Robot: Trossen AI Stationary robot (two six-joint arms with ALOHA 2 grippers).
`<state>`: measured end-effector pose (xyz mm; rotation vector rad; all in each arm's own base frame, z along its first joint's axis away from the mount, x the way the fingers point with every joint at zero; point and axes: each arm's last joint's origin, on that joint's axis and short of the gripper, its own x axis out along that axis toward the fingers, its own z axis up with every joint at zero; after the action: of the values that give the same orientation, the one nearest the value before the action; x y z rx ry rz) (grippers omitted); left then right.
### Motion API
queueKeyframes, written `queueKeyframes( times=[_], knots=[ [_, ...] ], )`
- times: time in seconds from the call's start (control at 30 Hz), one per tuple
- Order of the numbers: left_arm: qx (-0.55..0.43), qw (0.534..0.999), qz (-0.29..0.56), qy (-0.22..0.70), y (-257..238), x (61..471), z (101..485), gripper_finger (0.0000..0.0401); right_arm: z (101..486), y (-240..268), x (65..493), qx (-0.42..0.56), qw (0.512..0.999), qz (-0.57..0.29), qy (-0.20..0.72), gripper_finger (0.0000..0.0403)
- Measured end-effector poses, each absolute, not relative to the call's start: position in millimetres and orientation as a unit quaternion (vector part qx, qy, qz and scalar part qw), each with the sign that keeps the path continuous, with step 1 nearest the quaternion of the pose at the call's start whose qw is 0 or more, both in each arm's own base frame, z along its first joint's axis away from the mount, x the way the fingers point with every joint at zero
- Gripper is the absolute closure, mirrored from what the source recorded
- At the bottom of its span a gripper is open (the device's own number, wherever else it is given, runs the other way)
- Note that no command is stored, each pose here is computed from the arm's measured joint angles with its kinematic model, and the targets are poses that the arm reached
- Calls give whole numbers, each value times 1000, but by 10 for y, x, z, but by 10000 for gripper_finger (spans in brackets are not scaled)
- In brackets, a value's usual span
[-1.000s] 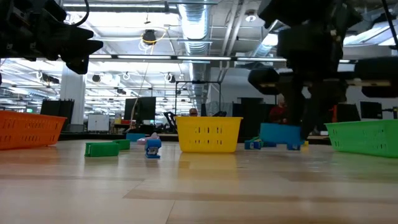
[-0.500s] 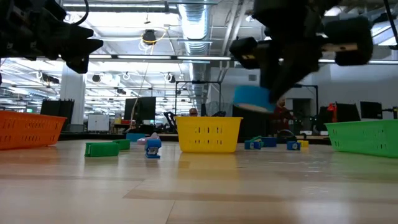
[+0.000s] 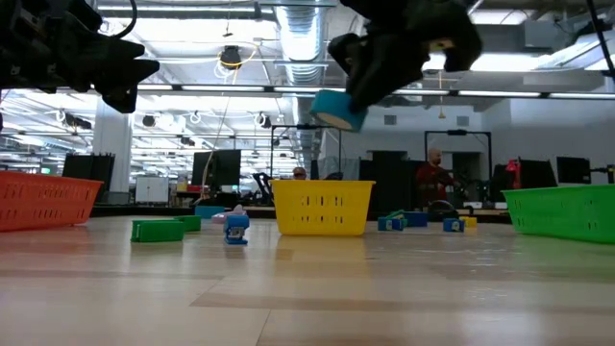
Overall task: Pick and place Stapler, Stapler remover, tape
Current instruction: Put the blue tape into the yellow basket
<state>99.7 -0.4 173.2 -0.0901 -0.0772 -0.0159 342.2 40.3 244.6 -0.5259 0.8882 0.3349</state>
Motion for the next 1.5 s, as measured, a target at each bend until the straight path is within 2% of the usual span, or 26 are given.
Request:
queueKeyframes(
  times=[0.37, 0.8, 1.5],
  knots=[
    [-45, 998, -8, -38, -4, 997, 1732, 251, 2559, 22, 3506, -229, 878, 106, 407, 350],
    [-45, 998, -8, -39, -4, 997, 1732, 251, 2609, -178, 3557, -220, 896, 75, 379, 350],
    [-45, 998, -8, -43, -4, 996, 1741, 251, 1822, -213, 3825, -204, 850, 98, 475, 350]
  ],
)
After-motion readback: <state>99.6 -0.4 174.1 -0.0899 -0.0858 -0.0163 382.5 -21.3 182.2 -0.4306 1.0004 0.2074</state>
